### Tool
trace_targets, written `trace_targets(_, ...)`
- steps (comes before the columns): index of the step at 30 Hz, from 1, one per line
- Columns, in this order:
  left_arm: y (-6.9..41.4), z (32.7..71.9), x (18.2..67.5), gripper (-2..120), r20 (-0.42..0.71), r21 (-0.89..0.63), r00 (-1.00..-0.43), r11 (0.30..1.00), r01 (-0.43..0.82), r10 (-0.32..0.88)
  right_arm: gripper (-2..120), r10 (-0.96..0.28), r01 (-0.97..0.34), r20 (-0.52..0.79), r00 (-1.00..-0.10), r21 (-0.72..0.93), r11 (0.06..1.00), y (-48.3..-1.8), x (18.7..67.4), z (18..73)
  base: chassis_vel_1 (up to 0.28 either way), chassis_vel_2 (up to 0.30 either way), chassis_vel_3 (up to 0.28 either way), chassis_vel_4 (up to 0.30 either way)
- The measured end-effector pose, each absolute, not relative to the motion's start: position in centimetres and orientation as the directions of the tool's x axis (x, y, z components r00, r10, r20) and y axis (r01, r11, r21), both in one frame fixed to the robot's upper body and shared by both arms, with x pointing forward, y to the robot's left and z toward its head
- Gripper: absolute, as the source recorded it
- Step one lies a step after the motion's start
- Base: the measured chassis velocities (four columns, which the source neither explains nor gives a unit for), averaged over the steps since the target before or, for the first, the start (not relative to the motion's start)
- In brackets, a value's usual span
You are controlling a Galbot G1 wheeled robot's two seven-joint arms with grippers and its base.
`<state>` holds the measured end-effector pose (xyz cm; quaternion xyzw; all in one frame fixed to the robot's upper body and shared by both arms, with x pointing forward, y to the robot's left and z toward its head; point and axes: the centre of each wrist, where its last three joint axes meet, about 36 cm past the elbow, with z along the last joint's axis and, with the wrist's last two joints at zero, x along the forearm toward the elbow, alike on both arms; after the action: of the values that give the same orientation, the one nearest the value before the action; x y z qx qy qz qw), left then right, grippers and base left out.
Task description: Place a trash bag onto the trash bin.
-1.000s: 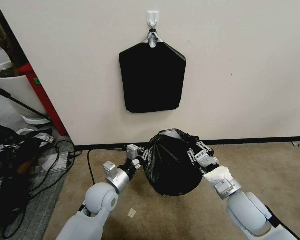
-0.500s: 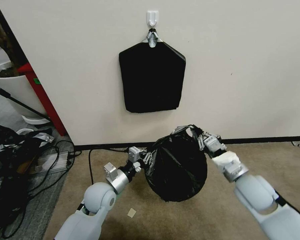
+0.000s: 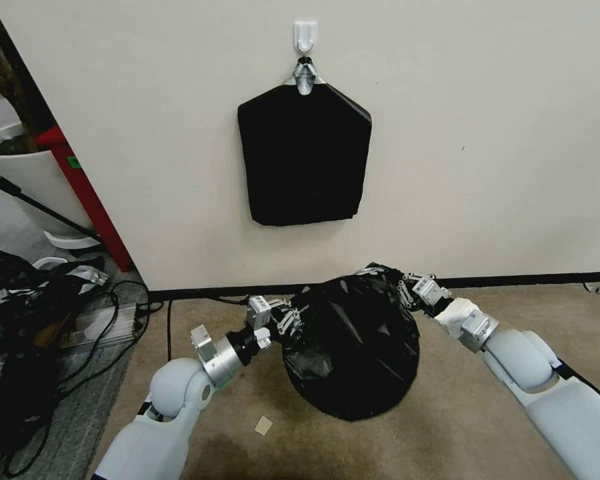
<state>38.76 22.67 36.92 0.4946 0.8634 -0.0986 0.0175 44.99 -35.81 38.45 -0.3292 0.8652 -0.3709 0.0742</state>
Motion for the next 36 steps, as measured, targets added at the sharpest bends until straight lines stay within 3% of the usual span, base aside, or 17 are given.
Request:
trace_targets(5, 22.2, 36.7, 38.8, 7, -0.132, -0.168, -0.529, 0.507, 0.845, 0.838, 9, -0.641, -0.543, 0.155, -0.752, -0.696, 0.469, -36.6, 45.8, 37.9, 0.0, 0.0, 0.0, 0.0)
trace_targets(7, 22.2, 36.8, 39.0, 7, -0.143, -0.195, -0.568, 0.54, 0.819, 0.81, 22, -0.651, -0.56, 0.18, -0.737, -0.703, 0.439, -38.4, 46.1, 37.0, 0.0, 0.0, 0.0, 0.0)
trace_targets(15, 22.3, 36.7, 39.3, 7, -0.113, -0.242, -0.658, 0.622, 0.745, 0.745, 44, -0.716, -0.636, 0.232, -0.659, -0.681, 0.364, -42.1, 46.6, 38.6, 0.0, 0.0, 0.0, 0.0)
trace_targets(17, 22.1, 36.5, 39.4, 7, -0.101, -0.265, -0.684, 0.643, 0.719, 0.723, 58, -0.745, -0.653, 0.155, -0.649, -0.617, 0.44, -43.0, 46.4, 39.3, 0.0, 0.0, 0.0, 0.0)
trace_targets(19, 22.1, 36.4, 39.4, 7, -0.1, -0.269, -0.687, 0.646, 0.715, 0.719, 62, -0.747, -0.653, 0.128, -0.652, -0.594, 0.469, -43.0, 46.2, 39.3, 0.0, 0.0, 0.0, 0.0)
trace_targets(20, 22.0, 36.3, 39.5, 7, -0.097, -0.275, -0.695, 0.652, 0.706, 0.712, 68, -0.739, -0.645, 0.057, -0.672, -0.535, 0.546, -42.6, 45.8, 39.4, 0.0, 0.0, 0.0, 0.0)
trace_targets(21, 22.0, 36.3, 39.5, 7, -0.094, -0.28, -0.707, 0.663, 0.694, 0.701, 73, -0.715, -0.622, -0.024, -0.698, -0.476, 0.623, -41.5, 45.2, 39.5, 0.0, 0.0, 0.0, 0.0)
trace_targets(22, 22.0, 36.3, 39.5, 7, -0.094, -0.28, -0.707, 0.663, 0.694, 0.701, 73, -0.715, -0.622, -0.024, -0.698, -0.476, 0.623, -41.5, 45.2, 39.5, 0.0, 0.0, 0.0, 0.0)
trace_targets(25, 21.7, 36.3, 39.6, 7, -0.084, -0.293, -0.736, 0.69, 0.662, 0.672, 82, -0.618, -0.542, -0.165, -0.768, -0.347, 0.766, -38.2, 43.7, 40.5, 0.0, 0.0, 0.0, 0.0)
trace_targets(26, 21.3, 36.4, 39.7, 7, -0.066, -0.321, -0.781, 0.728, 0.606, 0.621, 90, -0.479, -0.436, -0.241, -0.844, -0.212, 0.874, -34.0, 41.7, 41.7, 0.0, 0.0, 0.0, 0.0)
trace_targets(28, 21.1, 36.5, 39.7, 7, -0.059, -0.331, -0.797, 0.742, 0.584, 0.601, 91, -0.447, -0.412, -0.251, -0.859, -0.18, 0.893, -32.8, 41.1, 42.1, 0.0, 0.0, 0.0, 0.0)
trace_targets(30, 20.1, 37.0, 39.5, 7, -0.032, -0.379, -0.858, 0.788, 0.485, 0.513, 98, -0.339, -0.349, -0.252, -0.907, -0.006, 0.937, -26.3, 37.1, 44.8, 0.0, 0.0, 0.0, 0.0)
trace_targets(32, 19.9, 37.2, 39.4, 7, -0.028, -0.385, -0.866, 0.795, 0.469, 0.499, 97, -0.334, -0.351, -0.238, -0.912, 0.032, 0.936, -25.0, 36.2, 45.3, 0.0, 0.0, 0.0, 0.0)
trace_targets(36, 18.7, 38.0, 38.5, 7, -0.006, -0.416, -0.896, 0.813, 0.406, 0.444, 80, -0.379, -0.416, -0.186, -0.907, 0.252, 0.874, -18.3, 31.2, 46.1, 0.0, 0.0, 0.0, 0.0)
